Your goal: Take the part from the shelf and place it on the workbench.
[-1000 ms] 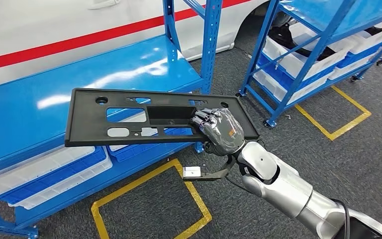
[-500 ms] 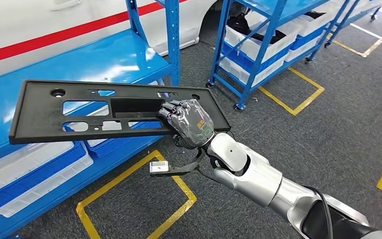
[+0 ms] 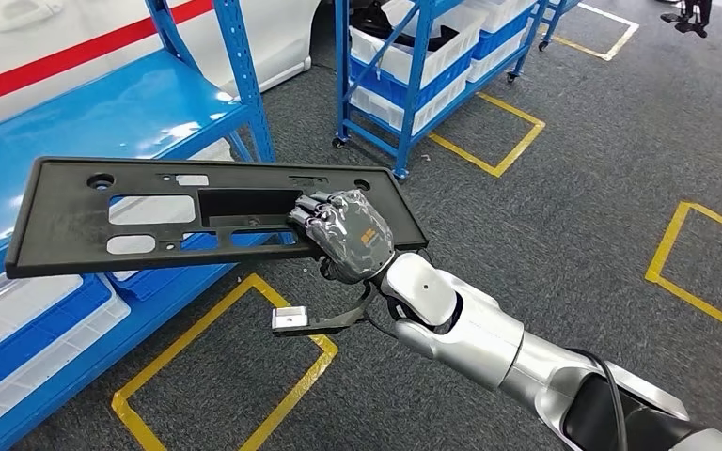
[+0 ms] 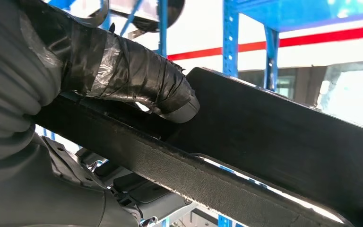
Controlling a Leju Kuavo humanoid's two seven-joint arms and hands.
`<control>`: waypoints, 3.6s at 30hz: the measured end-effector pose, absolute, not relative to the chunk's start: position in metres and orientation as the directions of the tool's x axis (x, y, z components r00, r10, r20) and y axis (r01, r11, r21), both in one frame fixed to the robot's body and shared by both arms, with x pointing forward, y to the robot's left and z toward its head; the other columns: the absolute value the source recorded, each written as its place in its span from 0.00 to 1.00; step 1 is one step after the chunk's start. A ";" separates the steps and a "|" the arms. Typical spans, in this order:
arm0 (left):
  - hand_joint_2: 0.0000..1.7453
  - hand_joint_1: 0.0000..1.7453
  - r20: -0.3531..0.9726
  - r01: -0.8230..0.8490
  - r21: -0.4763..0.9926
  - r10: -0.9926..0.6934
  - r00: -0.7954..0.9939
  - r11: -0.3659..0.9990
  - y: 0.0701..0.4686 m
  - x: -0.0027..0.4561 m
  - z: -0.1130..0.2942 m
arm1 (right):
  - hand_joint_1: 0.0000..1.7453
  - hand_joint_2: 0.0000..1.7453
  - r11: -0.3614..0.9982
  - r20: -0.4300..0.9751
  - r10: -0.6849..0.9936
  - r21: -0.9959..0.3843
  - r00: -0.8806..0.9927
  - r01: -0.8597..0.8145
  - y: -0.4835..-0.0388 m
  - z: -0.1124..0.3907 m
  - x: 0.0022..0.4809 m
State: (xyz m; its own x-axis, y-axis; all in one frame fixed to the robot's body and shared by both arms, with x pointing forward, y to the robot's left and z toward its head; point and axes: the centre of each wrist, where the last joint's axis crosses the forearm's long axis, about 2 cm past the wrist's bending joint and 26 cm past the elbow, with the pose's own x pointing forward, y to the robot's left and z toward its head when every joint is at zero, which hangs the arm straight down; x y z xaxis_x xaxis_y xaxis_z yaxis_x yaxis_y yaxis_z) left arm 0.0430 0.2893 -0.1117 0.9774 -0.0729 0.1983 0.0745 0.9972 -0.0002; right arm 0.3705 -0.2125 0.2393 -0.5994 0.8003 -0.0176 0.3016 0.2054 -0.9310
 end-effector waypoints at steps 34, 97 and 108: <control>1.00 0.00 0.207 0.101 -0.022 -0.094 0.974 0.995 0.263 0.038 -0.111 | 1.00 1.00 0.123 -0.056 0.834 -0.951 -0.549 0.284 -0.280 0.225 0.358; 1.00 0.00 0.159 0.063 -0.008 -0.061 0.985 0.998 0.286 0.034 -0.113 | 1.00 1.00 0.129 -0.019 0.816 -0.968 -0.578 0.214 -0.196 0.234 0.390; 1.00 0.00 0.154 0.064 -0.007 -0.062 0.986 0.998 0.286 0.033 -0.113 | 1.00 1.00 0.132 -0.018 0.812 -0.968 -0.584 0.214 -0.191 0.236 0.391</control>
